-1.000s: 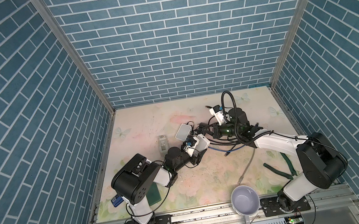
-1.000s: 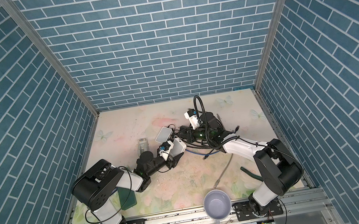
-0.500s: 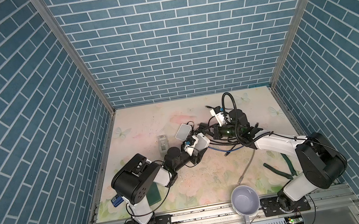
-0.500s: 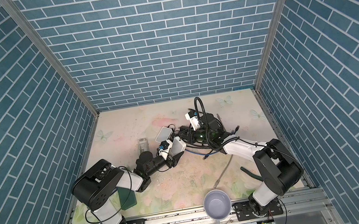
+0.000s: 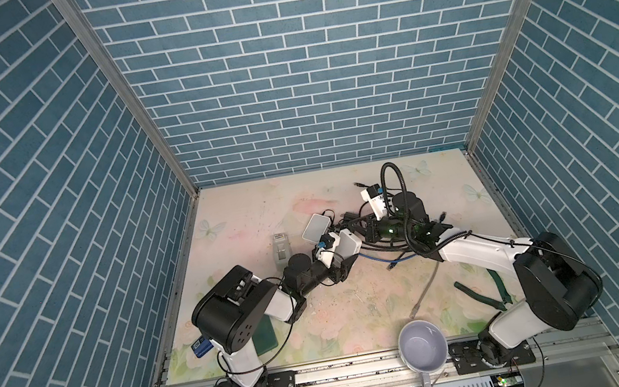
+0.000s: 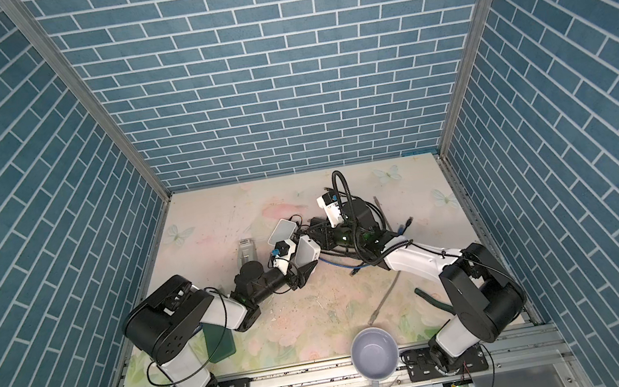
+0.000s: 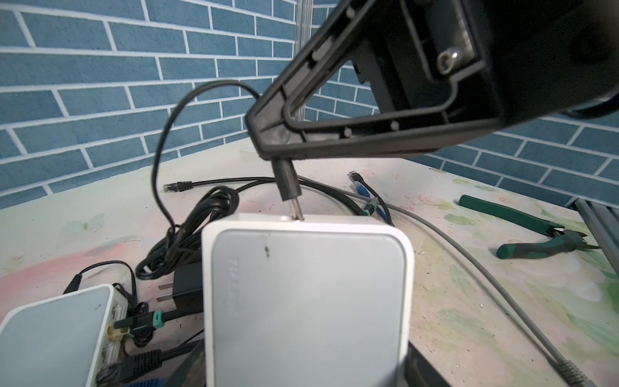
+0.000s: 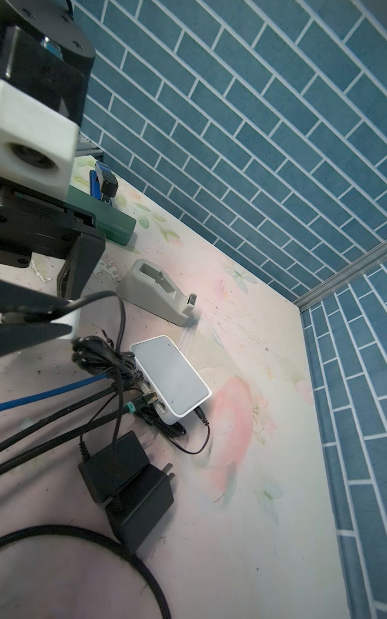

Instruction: Insert the plug into the switch port

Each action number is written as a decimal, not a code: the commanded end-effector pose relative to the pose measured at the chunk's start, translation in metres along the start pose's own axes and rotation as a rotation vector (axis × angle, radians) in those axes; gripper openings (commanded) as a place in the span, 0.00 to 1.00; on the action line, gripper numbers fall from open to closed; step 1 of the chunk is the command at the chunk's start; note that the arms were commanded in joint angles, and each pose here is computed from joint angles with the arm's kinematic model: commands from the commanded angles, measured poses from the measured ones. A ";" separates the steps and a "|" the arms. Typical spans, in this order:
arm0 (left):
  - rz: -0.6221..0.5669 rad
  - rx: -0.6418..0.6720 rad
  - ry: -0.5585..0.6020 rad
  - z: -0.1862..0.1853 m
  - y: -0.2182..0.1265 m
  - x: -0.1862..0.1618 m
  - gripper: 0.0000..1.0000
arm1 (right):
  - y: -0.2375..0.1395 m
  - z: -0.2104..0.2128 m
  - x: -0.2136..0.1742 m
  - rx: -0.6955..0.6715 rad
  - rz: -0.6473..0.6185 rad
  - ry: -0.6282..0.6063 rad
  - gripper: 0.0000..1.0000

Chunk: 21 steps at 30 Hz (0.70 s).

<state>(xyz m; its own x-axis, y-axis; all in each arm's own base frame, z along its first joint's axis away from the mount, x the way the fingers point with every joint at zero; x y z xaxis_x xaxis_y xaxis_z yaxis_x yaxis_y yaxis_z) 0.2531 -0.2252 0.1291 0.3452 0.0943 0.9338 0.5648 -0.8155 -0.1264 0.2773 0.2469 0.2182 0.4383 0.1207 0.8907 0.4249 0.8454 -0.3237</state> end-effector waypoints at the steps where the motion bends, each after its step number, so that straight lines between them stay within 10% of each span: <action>1: -0.240 -0.054 0.065 -0.016 0.001 0.057 0.44 | -0.004 0.005 -0.030 0.002 0.101 0.020 0.00; 21: -0.444 -0.036 0.152 -0.031 -0.005 0.118 0.43 | 0.002 0.019 -0.046 0.052 0.069 0.110 0.00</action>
<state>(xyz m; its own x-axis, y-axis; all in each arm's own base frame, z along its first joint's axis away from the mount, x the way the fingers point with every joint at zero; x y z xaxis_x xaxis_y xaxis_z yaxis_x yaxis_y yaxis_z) 0.2593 -0.2275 0.1595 0.2845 0.1192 0.9512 0.6051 -0.7919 -0.0817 0.2694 0.2436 0.2354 0.3489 -0.0361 0.9365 0.5135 0.8433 -0.1588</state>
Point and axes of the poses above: each gripper's point midway between its finger pads, its own y axis out along the fingers, its own z axis along the line the jaws close on, x = y × z, the point moved 9 cm from there along -y, back along the fingers, and after that the axes turned 15 degrees about -y, right-handed, at the moved point
